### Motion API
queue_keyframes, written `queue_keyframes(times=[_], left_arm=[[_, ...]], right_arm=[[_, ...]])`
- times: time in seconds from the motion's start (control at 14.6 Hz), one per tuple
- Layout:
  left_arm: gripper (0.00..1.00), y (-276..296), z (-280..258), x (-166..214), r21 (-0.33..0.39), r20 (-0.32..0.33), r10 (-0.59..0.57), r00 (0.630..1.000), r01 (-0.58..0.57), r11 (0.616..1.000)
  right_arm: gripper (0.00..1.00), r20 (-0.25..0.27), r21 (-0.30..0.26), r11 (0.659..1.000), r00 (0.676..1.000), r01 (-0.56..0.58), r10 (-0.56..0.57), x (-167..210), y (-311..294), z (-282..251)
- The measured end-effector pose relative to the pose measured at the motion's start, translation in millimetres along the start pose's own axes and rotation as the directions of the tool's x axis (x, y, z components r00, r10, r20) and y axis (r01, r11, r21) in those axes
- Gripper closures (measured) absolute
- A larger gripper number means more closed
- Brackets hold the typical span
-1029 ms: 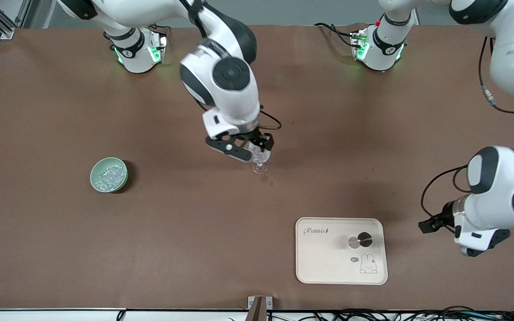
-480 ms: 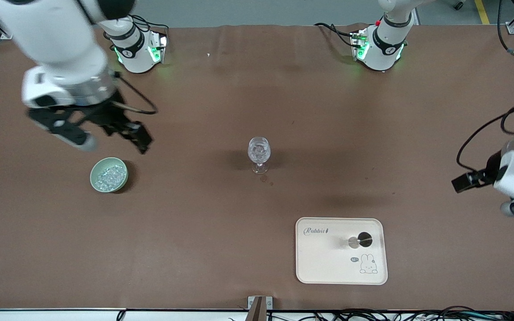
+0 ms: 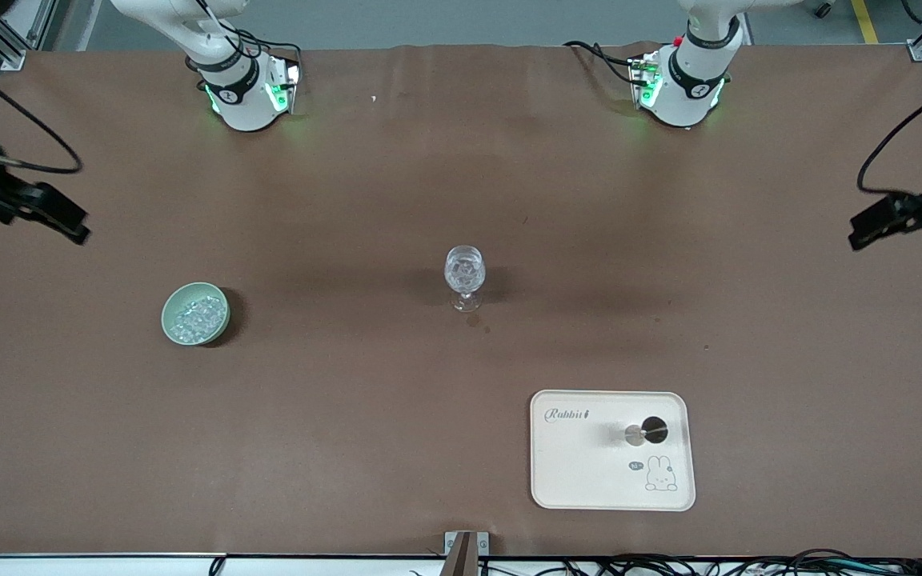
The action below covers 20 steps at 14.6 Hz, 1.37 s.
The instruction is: Pour wine and add ice with both arms
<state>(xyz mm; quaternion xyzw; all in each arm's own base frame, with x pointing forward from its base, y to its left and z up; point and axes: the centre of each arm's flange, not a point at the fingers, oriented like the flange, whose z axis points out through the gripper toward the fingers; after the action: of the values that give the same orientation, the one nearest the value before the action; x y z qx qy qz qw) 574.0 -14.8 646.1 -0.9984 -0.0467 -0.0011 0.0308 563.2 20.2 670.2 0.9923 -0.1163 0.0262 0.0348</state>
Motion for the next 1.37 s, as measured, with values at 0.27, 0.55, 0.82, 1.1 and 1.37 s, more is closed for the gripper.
queue_keyframes(times=[0.27,0.55,0.82,1.1,1.37], left_arm=[[0.0,-15,-1,-33,-0.036,0.026,0.003,1.0,-0.003,0.999],[0.0,-13,-3,-56,-0.038,0.023,0.013,1.0,-0.012,0.999],[0.0,15,-1,-59,-0.034,0.021,0.066,0.998,-0.065,0.997],[0.0,36,-1,-62,-0.032,0.017,0.105,0.994,-0.104,0.994],[0.0,35,0,-61,-0.032,0.02,0.103,0.995,-0.102,0.994]], right_arm=[[0.0,0.037,-0.005,0.994,0.994,0.107,-0.107,-14,54,4],[0.0,-0.005,0.02,0.993,0.993,0.12,-0.12,-6,91,8],[0.0,-0.013,0.036,0.992,0.993,0.117,-0.116,-5,96,7],[0.0,-0.029,0.038,0.992,0.992,0.125,-0.124,-6,92,-2],[0.0,-0.027,0.038,0.992,0.992,0.123,-0.122,-5,93,-1]])
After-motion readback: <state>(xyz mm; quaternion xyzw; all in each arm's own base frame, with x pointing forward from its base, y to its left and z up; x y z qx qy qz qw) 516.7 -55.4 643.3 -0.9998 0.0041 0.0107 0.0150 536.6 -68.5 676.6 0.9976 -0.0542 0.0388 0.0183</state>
